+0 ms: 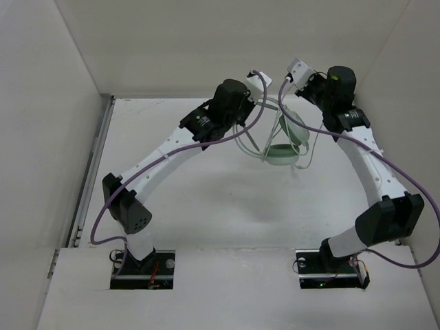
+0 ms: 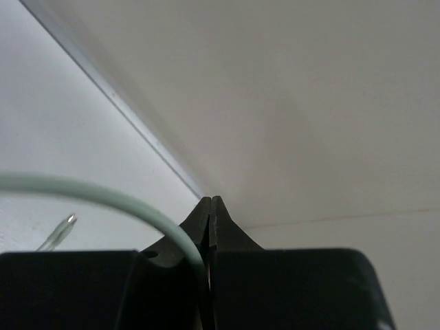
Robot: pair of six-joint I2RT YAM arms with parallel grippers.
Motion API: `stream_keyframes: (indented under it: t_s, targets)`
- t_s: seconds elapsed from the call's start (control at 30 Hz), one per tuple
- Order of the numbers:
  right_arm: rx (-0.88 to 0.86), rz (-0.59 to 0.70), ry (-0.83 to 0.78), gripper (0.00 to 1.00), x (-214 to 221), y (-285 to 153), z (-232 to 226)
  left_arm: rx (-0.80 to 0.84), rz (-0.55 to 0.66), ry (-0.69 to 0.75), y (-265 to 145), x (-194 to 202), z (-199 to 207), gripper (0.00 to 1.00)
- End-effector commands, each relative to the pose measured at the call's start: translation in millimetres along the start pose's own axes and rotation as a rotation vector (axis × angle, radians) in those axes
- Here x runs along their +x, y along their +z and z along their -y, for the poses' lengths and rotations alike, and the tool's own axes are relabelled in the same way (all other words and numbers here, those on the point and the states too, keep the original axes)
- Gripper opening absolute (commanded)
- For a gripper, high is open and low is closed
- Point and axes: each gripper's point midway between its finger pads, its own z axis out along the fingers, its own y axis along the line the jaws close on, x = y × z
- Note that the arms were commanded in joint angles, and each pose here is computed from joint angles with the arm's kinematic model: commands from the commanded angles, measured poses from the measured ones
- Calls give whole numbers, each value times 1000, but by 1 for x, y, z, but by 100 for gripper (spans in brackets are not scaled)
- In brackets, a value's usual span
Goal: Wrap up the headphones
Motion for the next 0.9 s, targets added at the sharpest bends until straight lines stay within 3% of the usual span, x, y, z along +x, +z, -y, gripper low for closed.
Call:
stream_keyframes:
  t_s: [0.0,0.33,0.63,0.87]
  targets:
    - [86,25,107,6,7,1,24,14,281,-145,-64,-97,-19,2]
    - [-149,132,560,12,6,-4,-9,79,396,-225,-98,-145,-24,2]
    - [-660,364,1036,14,-60,-39,-78,169,504,-307,-128,-192,-16,3]
    - [-958,466,1296,26,-113,-69,-153,171,586,-358,-145,-222,-25,3]
